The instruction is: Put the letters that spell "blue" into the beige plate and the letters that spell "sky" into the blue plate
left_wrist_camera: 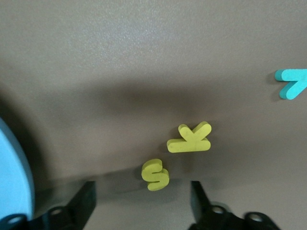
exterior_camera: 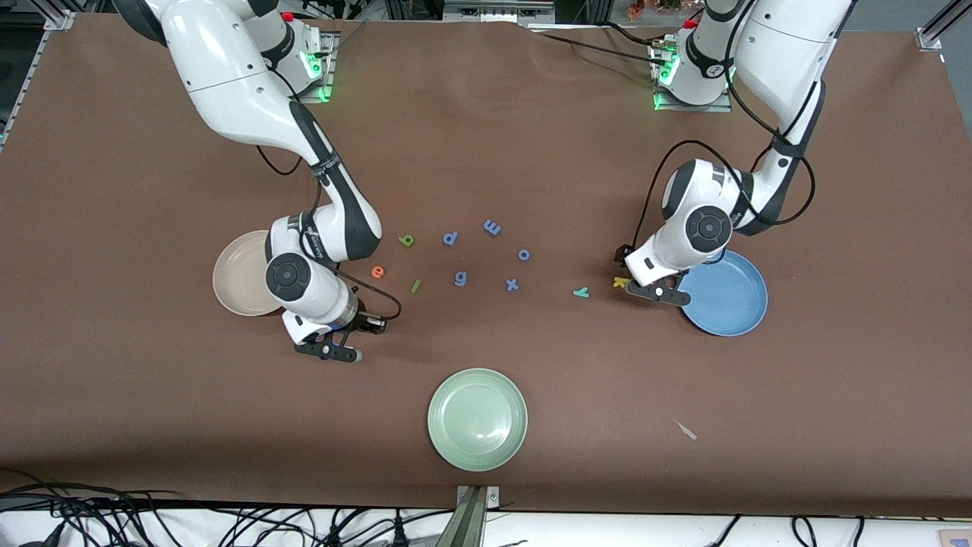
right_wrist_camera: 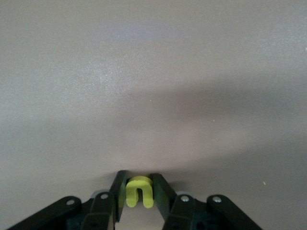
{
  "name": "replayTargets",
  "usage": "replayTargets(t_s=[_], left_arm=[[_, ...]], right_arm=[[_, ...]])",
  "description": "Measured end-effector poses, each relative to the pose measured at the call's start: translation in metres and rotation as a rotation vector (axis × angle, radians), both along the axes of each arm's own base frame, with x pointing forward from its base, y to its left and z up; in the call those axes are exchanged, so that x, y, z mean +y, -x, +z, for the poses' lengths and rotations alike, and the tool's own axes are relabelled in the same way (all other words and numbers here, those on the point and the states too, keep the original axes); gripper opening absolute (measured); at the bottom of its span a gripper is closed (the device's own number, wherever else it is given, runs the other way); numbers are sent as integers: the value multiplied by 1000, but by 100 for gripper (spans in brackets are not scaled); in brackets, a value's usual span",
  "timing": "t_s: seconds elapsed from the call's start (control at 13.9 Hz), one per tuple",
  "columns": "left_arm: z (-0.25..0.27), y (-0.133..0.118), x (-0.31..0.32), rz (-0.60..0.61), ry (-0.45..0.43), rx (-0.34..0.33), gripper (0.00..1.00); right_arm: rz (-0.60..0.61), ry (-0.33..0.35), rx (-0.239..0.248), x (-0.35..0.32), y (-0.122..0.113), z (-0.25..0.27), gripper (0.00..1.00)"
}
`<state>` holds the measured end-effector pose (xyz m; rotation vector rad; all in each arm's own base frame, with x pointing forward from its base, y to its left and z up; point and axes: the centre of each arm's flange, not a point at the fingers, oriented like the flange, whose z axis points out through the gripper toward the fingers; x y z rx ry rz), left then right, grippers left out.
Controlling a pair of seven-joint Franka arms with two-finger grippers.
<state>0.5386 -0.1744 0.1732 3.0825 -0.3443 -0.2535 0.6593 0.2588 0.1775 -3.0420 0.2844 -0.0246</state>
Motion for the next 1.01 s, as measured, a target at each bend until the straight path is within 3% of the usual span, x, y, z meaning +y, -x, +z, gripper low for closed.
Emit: replayTargets(t_s=[0.07, 0.14, 0.51, 0.79, 1.01], left_arm=[[1, 0, 0, 0, 1, -2, 68], [1, -1, 0, 0, 2, -6, 62], [4, -1, -8, -9, 9, -32, 59], [4, -2, -9, -6, 11, -45, 59], [3, -1, -9, -6, 11, -45, 48]], right_arm=[[2, 5, 21, 0, 0, 1, 30], [7, 15, 57, 1, 0, 5, 30], [117, 61, 161, -42, -19, 58, 30], [218, 92, 182, -119, -7, 71, 30], [262, 97, 153, -161, 28, 49, 30]])
